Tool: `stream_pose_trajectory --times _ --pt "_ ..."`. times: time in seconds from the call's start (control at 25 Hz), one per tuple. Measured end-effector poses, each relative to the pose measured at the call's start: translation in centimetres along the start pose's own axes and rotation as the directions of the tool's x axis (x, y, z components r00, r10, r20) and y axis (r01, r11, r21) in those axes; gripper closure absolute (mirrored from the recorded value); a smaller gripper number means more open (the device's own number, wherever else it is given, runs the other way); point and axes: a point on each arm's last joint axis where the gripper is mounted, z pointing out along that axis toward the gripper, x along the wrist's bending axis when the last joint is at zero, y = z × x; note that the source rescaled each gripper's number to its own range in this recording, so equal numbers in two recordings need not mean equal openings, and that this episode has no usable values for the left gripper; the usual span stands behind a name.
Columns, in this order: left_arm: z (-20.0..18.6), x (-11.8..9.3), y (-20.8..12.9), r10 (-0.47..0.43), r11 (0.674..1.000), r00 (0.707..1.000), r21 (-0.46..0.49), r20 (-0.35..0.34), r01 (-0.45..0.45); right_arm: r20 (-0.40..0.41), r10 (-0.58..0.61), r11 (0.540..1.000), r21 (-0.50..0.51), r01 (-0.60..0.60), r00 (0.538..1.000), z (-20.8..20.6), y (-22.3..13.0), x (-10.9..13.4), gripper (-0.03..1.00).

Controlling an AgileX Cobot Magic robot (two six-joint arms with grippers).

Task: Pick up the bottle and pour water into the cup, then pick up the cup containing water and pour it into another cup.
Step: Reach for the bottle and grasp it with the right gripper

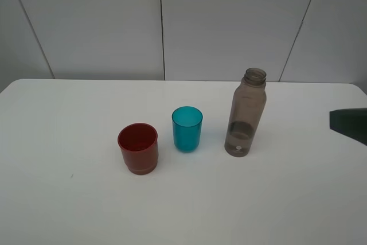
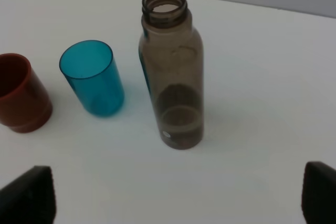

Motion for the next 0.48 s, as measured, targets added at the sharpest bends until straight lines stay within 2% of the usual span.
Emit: stream_pose_trajectory --times 0.24,0.48 --pt "0.0 0.0 0.0 0.000 1.000 1.000 0.000 0.000 0.000 -0.064 0.004 0.991 0.136 0.004 0.998 6.3 0.9 -0.2 -0.03" --pt "0.0 0.0 0.0 0.000 1.000 1.000 0.000 0.000 0.000 -0.086 0.031 0.961 0.278 -0.006 0.996 11.9 -0.1 -0.6 -0.03"
